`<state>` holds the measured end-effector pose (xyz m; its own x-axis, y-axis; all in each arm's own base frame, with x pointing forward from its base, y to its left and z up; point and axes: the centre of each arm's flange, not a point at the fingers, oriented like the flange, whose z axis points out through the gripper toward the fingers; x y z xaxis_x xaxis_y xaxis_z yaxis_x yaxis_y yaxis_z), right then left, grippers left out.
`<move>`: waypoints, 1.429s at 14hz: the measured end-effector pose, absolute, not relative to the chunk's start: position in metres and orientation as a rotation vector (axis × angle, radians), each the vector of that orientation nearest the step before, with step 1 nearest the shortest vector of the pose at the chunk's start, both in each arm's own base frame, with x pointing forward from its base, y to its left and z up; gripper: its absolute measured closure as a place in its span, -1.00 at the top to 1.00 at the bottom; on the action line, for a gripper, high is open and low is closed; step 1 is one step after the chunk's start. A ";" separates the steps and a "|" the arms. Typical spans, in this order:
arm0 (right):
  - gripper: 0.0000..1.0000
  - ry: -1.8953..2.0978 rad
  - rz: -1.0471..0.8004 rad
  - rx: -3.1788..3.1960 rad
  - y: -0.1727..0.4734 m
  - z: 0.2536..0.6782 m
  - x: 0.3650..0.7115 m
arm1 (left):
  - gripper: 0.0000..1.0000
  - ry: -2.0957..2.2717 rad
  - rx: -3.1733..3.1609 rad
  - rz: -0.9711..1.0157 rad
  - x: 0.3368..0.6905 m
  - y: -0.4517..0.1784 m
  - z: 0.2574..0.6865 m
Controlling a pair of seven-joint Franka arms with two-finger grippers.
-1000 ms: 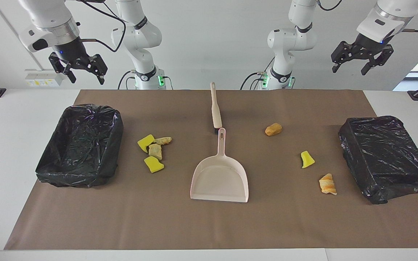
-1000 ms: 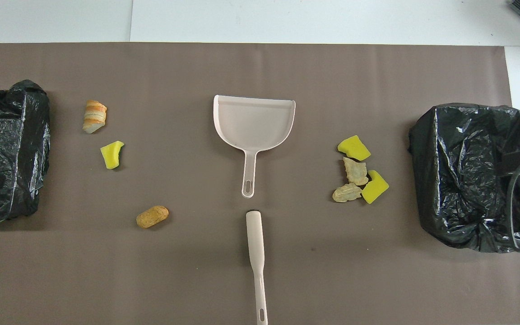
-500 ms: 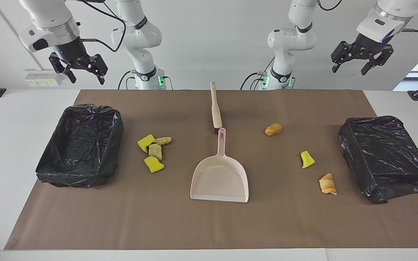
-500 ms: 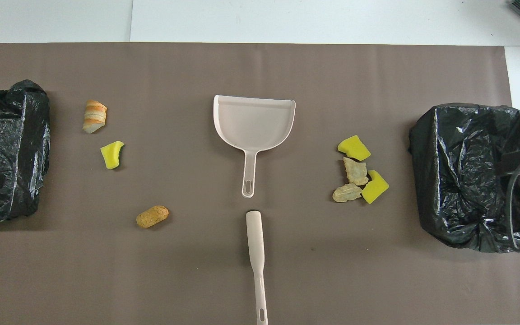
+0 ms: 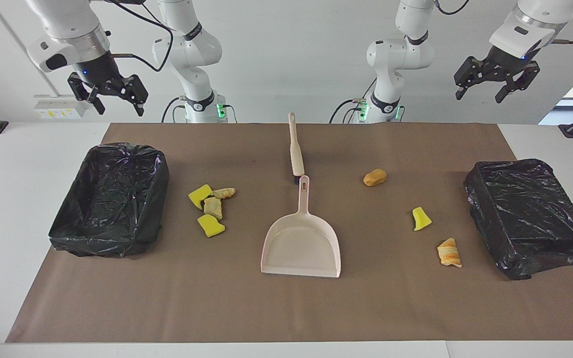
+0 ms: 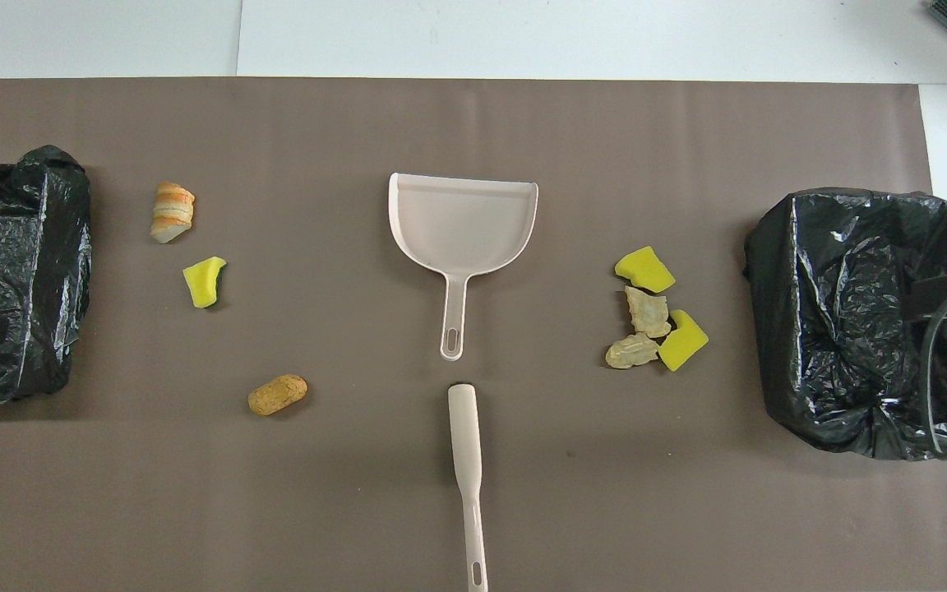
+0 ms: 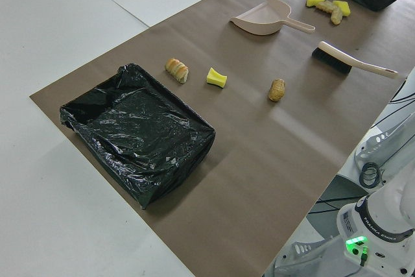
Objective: Sweep and dump trash in bin
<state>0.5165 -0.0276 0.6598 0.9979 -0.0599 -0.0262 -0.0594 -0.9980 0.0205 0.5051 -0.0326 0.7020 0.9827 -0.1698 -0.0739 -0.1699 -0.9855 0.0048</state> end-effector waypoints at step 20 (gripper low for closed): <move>1.00 -0.083 -0.106 3.123 -0.030 0.642 0.510 | 1.00 0.408 -3.166 0.072 0.312 -0.358 0.479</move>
<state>0.5102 -0.0296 0.6420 0.9963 -0.0539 -0.0670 -0.0528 -0.9984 0.0179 0.3120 -0.3584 0.4788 0.9663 -0.2547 -0.0383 -0.2524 -0.9660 0.0565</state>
